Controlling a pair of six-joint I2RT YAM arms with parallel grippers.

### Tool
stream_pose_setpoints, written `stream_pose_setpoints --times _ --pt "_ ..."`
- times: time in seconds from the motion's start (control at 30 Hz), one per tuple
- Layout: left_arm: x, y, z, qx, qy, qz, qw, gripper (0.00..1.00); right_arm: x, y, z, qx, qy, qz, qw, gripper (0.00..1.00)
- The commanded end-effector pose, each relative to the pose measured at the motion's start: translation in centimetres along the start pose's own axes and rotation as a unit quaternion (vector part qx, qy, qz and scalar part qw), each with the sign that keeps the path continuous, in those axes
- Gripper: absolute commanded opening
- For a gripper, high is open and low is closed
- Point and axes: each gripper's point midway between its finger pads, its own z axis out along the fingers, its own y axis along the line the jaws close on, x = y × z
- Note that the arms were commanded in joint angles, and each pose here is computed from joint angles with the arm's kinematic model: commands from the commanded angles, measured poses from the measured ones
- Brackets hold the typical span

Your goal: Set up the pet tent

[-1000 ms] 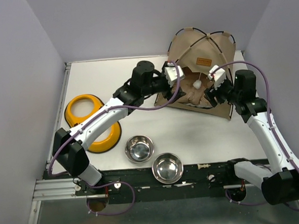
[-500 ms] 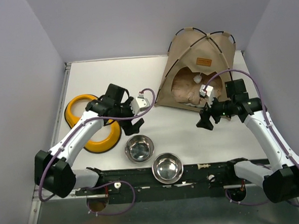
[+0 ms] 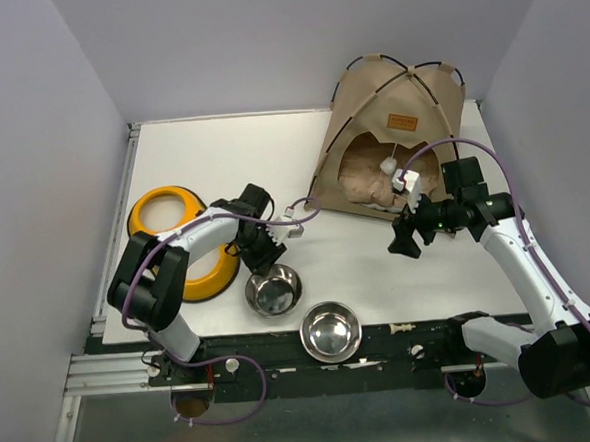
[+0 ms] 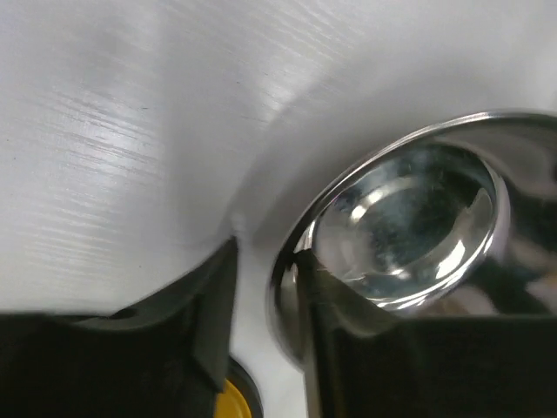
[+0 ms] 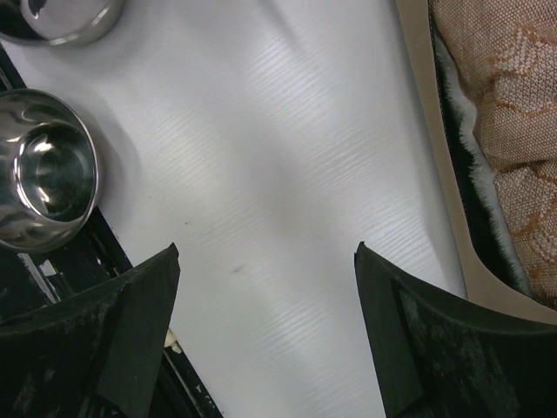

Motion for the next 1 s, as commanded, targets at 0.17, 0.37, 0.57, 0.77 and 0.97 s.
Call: stream_pose_setpoints --times 0.17,0.37,0.57,0.77,0.97 --pt "-1.1 0.3 -3.2 0.007 -0.023 -0.075 0.997 0.0 -1.6 -2.0 -0.5 0.041 -0.006 -0.009 0.999 0.89" --pt "-2.0 5.9 -13.4 -0.086 -0.11 -0.149 0.979 0.0 -2.9 -2.2 -0.3 0.042 -0.03 0.001 0.999 0.89" --pt "6.1 17.7 -21.5 -0.234 -0.086 -0.266 0.931 0.0 -3.2 -1.9 0.1 0.029 -0.04 0.014 0.999 0.89" --pt "13.5 25.1 -23.5 -0.295 -0.026 -0.321 0.9 0.0 -2.8 -1.6 0.4 0.021 -0.04 0.021 0.999 0.89" --pt "15.6 28.2 -21.4 -0.281 -0.007 -0.338 0.898 0.02 -2.1 -1.1 0.6 0.014 -0.034 0.027 0.999 0.89"
